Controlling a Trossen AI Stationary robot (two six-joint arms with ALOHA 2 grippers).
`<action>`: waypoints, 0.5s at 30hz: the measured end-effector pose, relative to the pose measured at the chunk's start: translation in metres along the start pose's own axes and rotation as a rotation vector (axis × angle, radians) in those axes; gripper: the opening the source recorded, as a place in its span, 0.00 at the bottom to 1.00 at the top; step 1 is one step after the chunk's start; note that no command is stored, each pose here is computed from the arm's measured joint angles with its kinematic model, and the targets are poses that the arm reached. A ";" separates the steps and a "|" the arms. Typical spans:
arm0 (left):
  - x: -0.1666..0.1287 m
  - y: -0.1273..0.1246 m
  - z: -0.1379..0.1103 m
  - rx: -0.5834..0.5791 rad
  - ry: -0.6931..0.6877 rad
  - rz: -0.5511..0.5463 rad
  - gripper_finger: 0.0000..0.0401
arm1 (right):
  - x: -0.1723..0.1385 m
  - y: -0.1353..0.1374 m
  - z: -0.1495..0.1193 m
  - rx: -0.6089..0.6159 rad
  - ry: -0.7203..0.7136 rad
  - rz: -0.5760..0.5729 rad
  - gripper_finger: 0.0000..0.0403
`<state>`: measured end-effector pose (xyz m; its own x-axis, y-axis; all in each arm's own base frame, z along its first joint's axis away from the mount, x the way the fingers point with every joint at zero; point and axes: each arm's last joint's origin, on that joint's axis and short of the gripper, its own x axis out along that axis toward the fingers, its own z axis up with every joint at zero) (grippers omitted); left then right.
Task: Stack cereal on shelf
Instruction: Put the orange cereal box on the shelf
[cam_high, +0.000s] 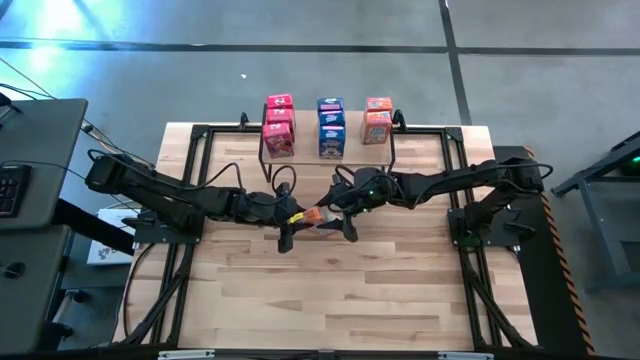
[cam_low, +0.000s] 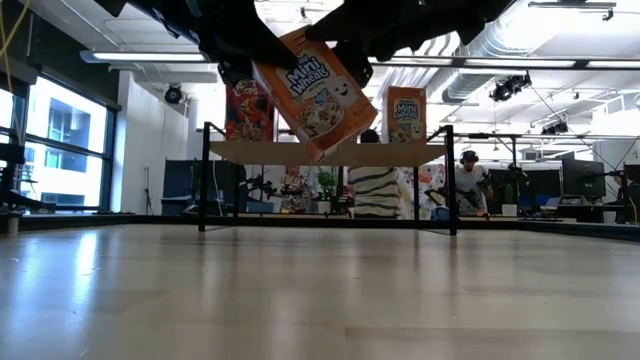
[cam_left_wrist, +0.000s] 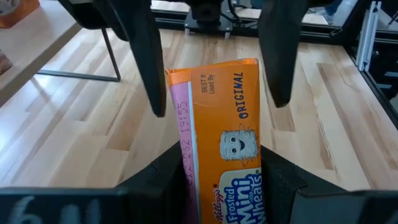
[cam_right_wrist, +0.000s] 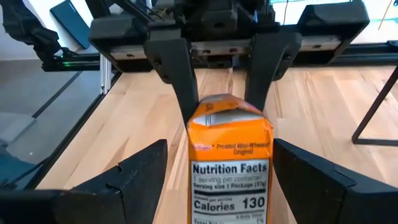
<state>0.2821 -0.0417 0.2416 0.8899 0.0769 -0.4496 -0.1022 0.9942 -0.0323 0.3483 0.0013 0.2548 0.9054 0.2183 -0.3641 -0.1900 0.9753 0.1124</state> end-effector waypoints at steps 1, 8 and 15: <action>0.000 0.000 0.000 0.000 0.000 0.000 0.34 | 0.000 0.000 0.000 -0.001 -0.004 0.000 0.69; 0.000 0.000 0.002 -0.004 -0.016 -0.002 0.34 | 0.000 0.000 0.001 0.016 -0.008 -0.003 0.62; 0.001 0.003 0.002 -0.011 -0.016 0.009 0.34 | 0.000 0.000 0.001 0.015 -0.010 -0.005 0.51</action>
<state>0.2834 -0.0380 0.2430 0.8960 0.0871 -0.4355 -0.1152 0.9926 -0.0384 0.3486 0.0011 0.2559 0.9102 0.2133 -0.3551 -0.1799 0.9757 0.1248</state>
